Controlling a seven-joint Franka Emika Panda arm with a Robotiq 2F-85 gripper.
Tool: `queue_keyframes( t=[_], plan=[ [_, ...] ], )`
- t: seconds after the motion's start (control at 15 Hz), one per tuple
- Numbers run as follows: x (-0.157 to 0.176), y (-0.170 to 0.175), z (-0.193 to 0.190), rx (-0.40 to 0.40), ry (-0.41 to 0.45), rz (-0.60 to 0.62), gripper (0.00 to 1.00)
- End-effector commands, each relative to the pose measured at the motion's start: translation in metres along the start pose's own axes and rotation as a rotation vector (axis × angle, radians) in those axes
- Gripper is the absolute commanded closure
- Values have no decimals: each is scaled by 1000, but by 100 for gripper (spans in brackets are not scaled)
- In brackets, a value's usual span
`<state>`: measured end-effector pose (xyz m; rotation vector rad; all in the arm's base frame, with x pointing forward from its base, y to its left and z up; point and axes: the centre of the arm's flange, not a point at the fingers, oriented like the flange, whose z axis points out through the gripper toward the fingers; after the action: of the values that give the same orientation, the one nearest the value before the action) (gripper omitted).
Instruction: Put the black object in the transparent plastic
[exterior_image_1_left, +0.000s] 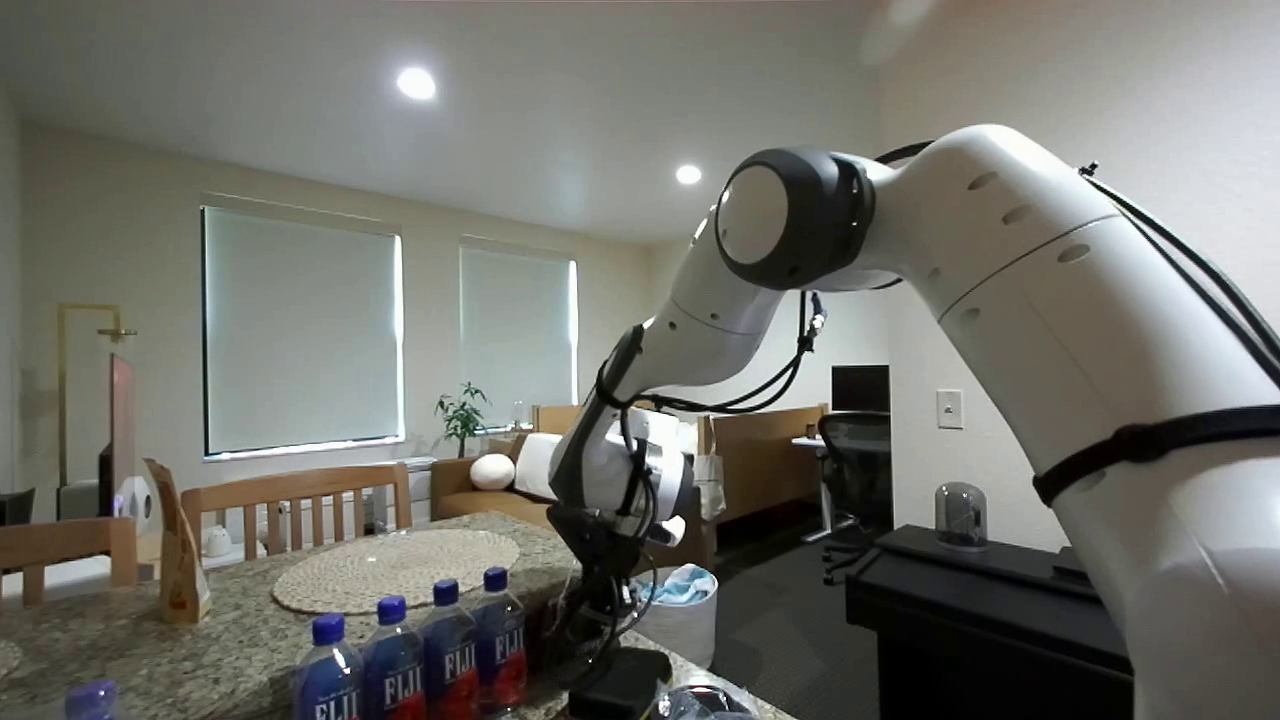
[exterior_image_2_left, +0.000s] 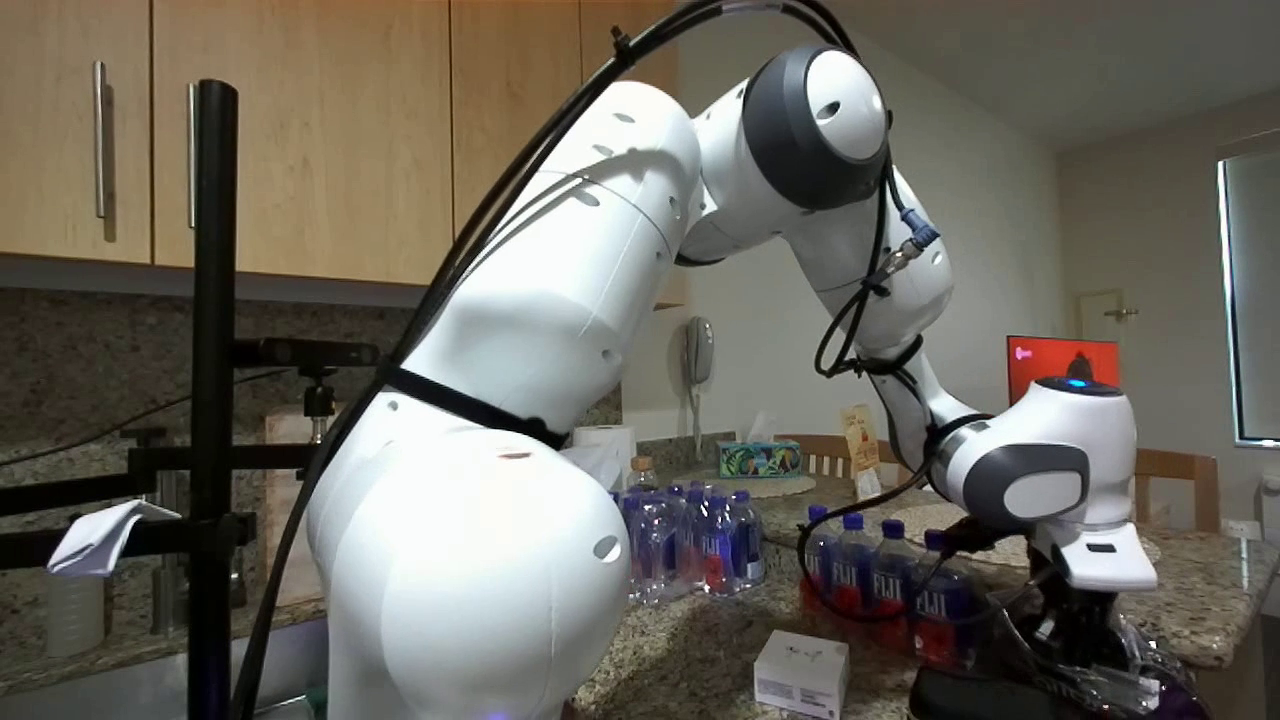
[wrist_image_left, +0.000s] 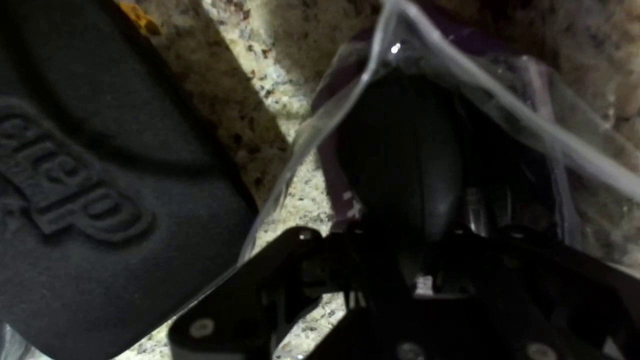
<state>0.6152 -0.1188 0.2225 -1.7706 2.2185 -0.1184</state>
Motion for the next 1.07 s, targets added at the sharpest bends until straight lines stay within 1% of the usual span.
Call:
queue_keyframes(
  t=[0.0,0.33,0.53,0.67,0.93,1.0],
  plan=[
    [-31,10,-31,75,20,-18,92],
    [-66,9,-55,131,9,-60,93],
    [-78,5,-60,129,3,-67,93],
    [-77,0,-57,114,-11,-60,93],
    [-64,-4,-52,81,-35,-35,93],
    [-62,-4,-53,73,-39,-31,63]
  ],
)
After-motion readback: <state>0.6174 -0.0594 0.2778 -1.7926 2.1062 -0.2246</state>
